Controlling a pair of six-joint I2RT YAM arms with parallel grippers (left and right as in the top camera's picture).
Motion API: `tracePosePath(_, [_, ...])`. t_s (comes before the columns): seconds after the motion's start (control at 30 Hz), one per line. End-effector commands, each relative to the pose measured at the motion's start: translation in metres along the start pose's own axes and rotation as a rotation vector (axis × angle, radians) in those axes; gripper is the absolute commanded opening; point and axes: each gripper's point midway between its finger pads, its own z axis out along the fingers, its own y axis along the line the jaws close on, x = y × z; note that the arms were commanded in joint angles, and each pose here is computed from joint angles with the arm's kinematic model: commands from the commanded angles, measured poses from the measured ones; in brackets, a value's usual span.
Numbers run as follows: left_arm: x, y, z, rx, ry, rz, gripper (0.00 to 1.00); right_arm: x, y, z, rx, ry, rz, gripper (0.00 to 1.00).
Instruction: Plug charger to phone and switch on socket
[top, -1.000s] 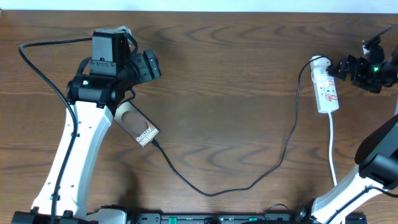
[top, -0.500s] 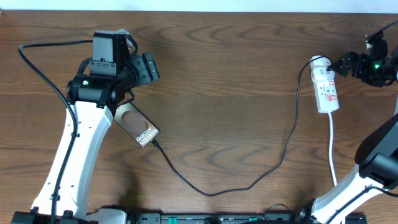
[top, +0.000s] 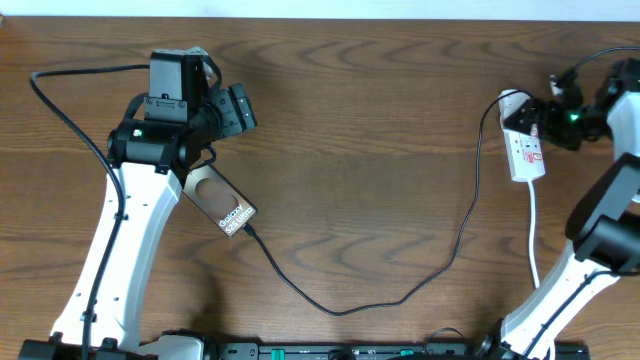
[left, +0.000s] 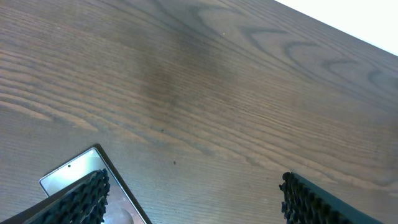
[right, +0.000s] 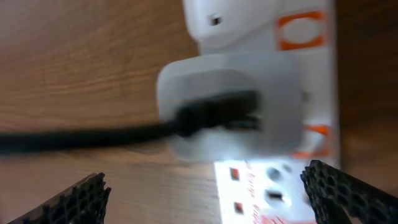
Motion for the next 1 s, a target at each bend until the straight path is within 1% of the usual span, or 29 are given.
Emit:
tracePosePath(0.0, [-0.007, -0.001, -0.003, -0.009, -0.020, 0.014, 0.86, 0.002, 0.013, 0.015, -0.045, 0.019, -0.045, 0.98])
tracePosePath(0.2, [-0.007, 0.000, -0.003, -0.009, -0.019, 0.014, 0.86, -0.002, 0.014, 0.017, -0.039, 0.010, -0.058, 0.98])
tracePosePath(0.33, [-0.007, 0.000, -0.003, -0.010, -0.019, 0.014, 0.86, 0.001, 0.005, 0.017, 0.013, 0.024, -0.058, 0.98])
tracePosePath(0.43, [-0.007, 0.000, -0.003, -0.010, -0.019, 0.014, 0.87, 0.002, -0.002, 0.017, 0.051, 0.032, -0.059, 0.96])
tracePosePath(0.6, [-0.007, 0.000, -0.003, -0.010, -0.020, 0.014, 0.86, -0.003, -0.009, 0.016, 0.087, 0.018, -0.071, 0.95])
tracePosePath(0.8, [-0.007, 0.000, -0.003, -0.010, -0.019, 0.014, 0.86, -0.008, -0.009, 0.017, 0.091, 0.000, -0.070, 0.95])
tracePosePath(0.97, [-0.007, -0.001, -0.003, -0.009, -0.019, 0.014, 0.87, -0.008, -0.008, 0.017, 0.086, -0.001, -0.050, 0.99])
